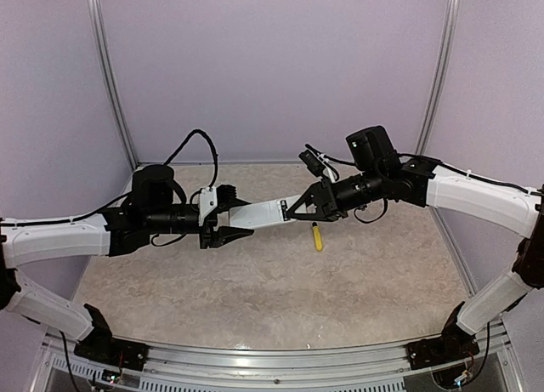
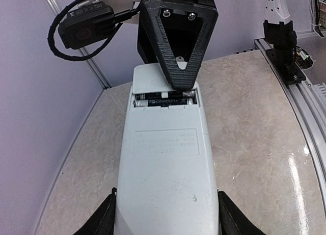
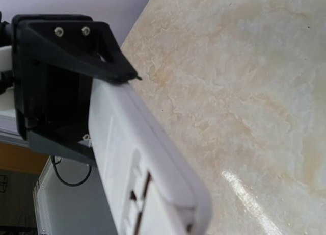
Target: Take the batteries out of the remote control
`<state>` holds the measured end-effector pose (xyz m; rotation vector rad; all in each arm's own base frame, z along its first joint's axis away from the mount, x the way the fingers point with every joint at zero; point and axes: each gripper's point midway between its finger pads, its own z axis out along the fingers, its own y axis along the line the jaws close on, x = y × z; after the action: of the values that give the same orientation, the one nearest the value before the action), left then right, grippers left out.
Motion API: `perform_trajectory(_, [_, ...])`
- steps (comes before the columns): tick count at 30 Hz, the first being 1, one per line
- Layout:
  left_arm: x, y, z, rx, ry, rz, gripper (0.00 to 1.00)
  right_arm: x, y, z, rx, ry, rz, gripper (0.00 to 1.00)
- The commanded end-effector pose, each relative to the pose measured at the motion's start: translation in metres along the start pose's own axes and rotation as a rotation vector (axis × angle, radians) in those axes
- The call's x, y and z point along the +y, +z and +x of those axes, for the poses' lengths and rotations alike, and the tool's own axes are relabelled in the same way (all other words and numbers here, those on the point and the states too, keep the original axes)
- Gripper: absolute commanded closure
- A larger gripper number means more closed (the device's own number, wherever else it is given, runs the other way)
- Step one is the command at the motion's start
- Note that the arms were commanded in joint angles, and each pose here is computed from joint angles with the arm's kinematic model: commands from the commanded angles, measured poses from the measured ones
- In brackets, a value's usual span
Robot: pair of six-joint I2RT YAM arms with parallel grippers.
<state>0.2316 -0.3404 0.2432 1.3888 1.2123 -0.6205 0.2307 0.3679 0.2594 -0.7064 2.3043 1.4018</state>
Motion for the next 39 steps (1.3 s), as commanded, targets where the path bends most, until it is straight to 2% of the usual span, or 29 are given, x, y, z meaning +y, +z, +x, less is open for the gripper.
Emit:
perform_trajectory(1, [0.002, -0.004, -0.005, -0.011, 0.020, -0.016, 1.00, 0.009, -0.012, -0.004, -0.019, -0.025, 0.022, 0.77])
perform_trajectory(3, [0.001, -0.003, -0.003, -0.006, 0.018, -0.016, 1.00, 0.009, -0.013, -0.004, -0.020, -0.025, 0.023, 0.82])
perform_trajectory(8, [0.001, -0.003, 0.001, 0.005, 0.013, -0.016, 1.00, 0.006, -0.016, -0.002, -0.019, -0.025, 0.041, 0.84])
perform_trajectory(28, [0.000, -0.001, 0.011, 0.033, -0.003, -0.013, 1.00, 0.006, -0.030, -0.002, -0.036, -0.034, 0.058, 0.81])
perform_trajectory(35, [0.000, -0.001, 0.014, 0.034, -0.011, -0.013, 1.00, 0.006, -0.025, -0.003, -0.035, -0.035, 0.036, 1.00])
perform_trajectory(39, [0.001, -0.002, 0.016, 0.039, -0.015, -0.015, 1.00, 0.003, -0.020, -0.001, -0.023, -0.025, 0.034, 1.00])
